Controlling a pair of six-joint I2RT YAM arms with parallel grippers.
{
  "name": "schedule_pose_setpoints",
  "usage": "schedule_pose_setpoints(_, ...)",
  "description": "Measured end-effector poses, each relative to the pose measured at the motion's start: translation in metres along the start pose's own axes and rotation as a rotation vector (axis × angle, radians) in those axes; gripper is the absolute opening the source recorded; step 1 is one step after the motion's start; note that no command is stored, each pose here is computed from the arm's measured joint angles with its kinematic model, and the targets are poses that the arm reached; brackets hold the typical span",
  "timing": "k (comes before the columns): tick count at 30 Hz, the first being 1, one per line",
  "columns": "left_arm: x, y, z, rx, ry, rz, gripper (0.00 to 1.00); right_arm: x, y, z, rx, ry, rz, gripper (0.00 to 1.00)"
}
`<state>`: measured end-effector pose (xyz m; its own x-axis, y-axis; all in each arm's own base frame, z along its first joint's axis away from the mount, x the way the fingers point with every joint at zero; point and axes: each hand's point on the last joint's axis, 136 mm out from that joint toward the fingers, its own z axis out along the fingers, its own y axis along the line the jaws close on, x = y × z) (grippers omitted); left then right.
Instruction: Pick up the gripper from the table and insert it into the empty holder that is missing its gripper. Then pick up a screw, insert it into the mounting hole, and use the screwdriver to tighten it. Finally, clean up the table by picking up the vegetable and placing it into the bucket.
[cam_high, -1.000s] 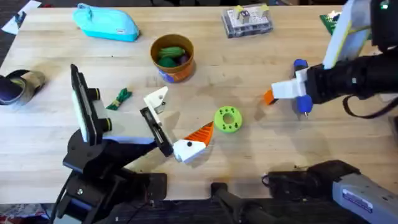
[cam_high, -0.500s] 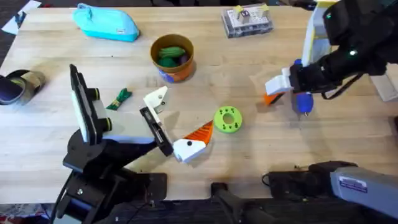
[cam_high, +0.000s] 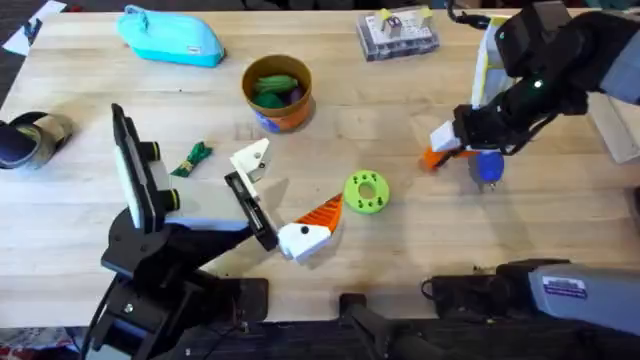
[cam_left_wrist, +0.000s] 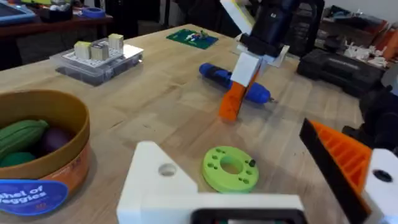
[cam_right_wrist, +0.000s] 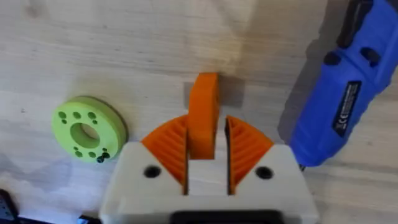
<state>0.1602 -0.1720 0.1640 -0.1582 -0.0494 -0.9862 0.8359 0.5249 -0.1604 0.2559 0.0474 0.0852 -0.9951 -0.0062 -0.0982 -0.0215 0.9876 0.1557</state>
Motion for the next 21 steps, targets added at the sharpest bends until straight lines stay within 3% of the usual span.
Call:
schedule_pose_setpoints(2, 0.0, 0.0, 0.0, 0.0, 0.0, 0.0, 0.995, 0.0, 0.0, 0.0, -0.001, 0.0, 0.003, 0.116)
schedule_pose_setpoints(4, 0.0, 0.0, 0.0, 0.0, 0.0, 0.0, 0.995, -0.001, 0.0, 0.0, -0.001, -0.002, 0.004, 0.018)
schedule_pose_setpoints(12, 0.0, 0.0, 0.0, 0.0, 0.0, 0.0, 0.995, 0.0, 0.003, -0.008, -0.01, -0.025, 0.0, 0.011)
schedule_pose_setpoints(21, 0.0, -0.001, 0.0, 0.008, 0.001, 0.0, 0.995, -0.008, 0.046, -0.086, -0.212, -0.306, -0.086, 0.01)
